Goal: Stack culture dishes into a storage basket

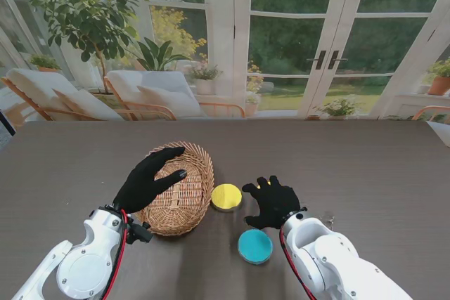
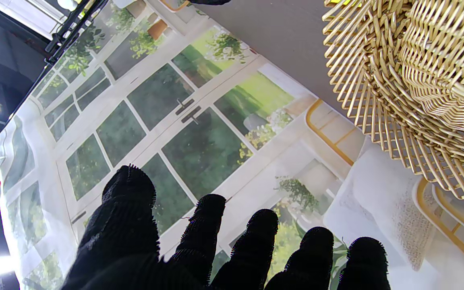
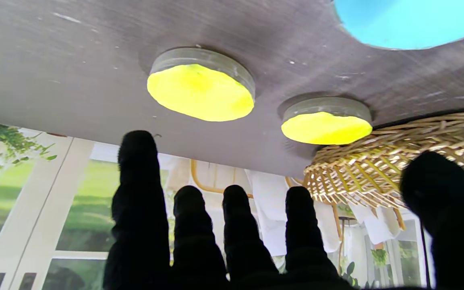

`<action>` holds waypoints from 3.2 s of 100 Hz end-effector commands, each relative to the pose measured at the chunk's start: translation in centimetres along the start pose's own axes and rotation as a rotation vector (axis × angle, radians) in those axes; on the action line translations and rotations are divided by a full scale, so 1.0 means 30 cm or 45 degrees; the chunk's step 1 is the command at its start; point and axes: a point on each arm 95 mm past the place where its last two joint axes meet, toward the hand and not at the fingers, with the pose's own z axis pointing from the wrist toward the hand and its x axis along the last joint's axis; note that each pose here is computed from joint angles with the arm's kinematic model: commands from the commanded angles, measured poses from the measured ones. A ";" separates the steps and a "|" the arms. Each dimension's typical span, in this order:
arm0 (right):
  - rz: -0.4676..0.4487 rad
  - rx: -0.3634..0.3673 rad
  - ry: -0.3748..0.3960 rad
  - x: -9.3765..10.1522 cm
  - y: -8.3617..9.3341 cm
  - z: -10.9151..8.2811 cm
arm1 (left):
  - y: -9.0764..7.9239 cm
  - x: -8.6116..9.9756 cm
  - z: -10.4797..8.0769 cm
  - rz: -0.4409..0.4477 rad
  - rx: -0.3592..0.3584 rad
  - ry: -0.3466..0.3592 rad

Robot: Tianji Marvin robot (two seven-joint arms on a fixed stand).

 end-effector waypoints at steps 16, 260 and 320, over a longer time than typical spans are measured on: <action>-0.004 0.054 -0.059 -0.032 0.004 0.049 | 0.007 0.002 0.001 -0.007 -0.028 -0.005; -0.068 0.338 -0.314 -0.121 -0.185 0.289 | 0.012 -0.010 0.009 -0.014 -0.053 -0.018; -0.063 0.309 -0.315 -0.131 -0.185 0.296 | 0.013 -0.011 0.008 -0.016 -0.054 -0.017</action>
